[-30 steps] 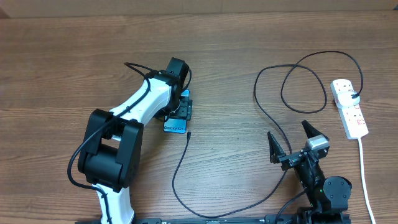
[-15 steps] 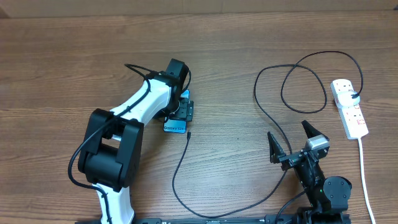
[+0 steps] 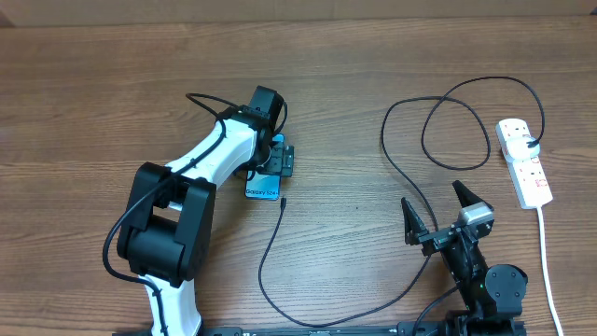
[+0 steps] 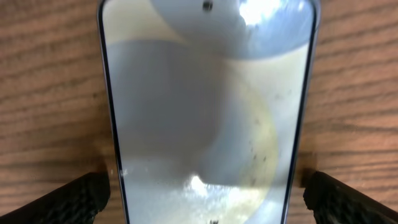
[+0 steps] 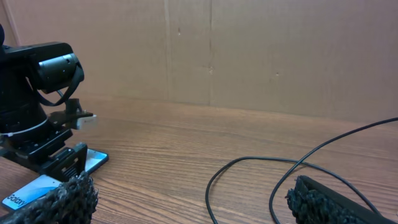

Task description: Plug charger to phone and switch on socket

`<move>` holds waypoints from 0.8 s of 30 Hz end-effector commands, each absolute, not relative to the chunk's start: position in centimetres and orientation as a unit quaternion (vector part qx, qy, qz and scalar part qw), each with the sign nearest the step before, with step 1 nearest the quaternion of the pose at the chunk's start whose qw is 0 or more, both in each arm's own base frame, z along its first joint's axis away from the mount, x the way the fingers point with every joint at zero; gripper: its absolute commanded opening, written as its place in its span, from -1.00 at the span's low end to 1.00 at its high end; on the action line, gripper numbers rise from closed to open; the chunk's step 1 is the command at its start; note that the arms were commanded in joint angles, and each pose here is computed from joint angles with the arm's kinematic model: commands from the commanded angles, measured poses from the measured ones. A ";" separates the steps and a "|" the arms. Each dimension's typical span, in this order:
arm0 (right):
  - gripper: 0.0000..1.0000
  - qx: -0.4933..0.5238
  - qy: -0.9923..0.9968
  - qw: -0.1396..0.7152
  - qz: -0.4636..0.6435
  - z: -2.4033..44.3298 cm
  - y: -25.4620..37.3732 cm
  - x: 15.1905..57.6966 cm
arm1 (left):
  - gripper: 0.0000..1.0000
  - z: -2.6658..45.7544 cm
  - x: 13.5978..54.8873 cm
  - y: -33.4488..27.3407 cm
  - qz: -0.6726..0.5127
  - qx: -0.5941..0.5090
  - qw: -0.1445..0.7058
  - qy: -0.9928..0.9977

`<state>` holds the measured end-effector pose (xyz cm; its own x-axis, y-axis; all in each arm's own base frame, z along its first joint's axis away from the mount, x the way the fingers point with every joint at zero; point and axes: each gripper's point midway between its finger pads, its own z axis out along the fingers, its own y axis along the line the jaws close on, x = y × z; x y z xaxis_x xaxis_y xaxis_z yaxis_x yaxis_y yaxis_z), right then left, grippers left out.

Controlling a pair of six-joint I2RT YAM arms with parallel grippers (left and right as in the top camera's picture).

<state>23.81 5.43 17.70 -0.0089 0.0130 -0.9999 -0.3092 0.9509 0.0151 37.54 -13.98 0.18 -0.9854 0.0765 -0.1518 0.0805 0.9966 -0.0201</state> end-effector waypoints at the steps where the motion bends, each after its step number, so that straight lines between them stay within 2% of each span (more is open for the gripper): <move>1: 1.00 -0.102 0.700 0.698 0.114 17.5 5.3 23.9 | 1.00 -0.8 37.6 -13.8 -0.008 0.034 0.073 0.997; 6: 1.00 -0.102 0.700 0.698 0.114 17.5 5.3 23.9 | 0.95 -0.8 37.2 -13.7 -0.006 0.033 0.066 0.997; 17: 1.00 -0.102 0.700 0.698 0.114 17.5 5.3 23.9 | 0.40 -1.0 34.7 -12.7 0.012 -0.027 0.015 0.999; 22: 1.00 -0.102 0.700 0.698 0.114 17.5 5.3 23.9 | 0.44 -1.0 32.7 -12.0 0.027 -0.060 -0.025 0.998; 24: 1.00 -0.102 0.700 0.698 0.114 17.5 5.3 23.9 | 0.56 -0.9 32.2 -12.0 0.026 -0.060 -0.038 0.997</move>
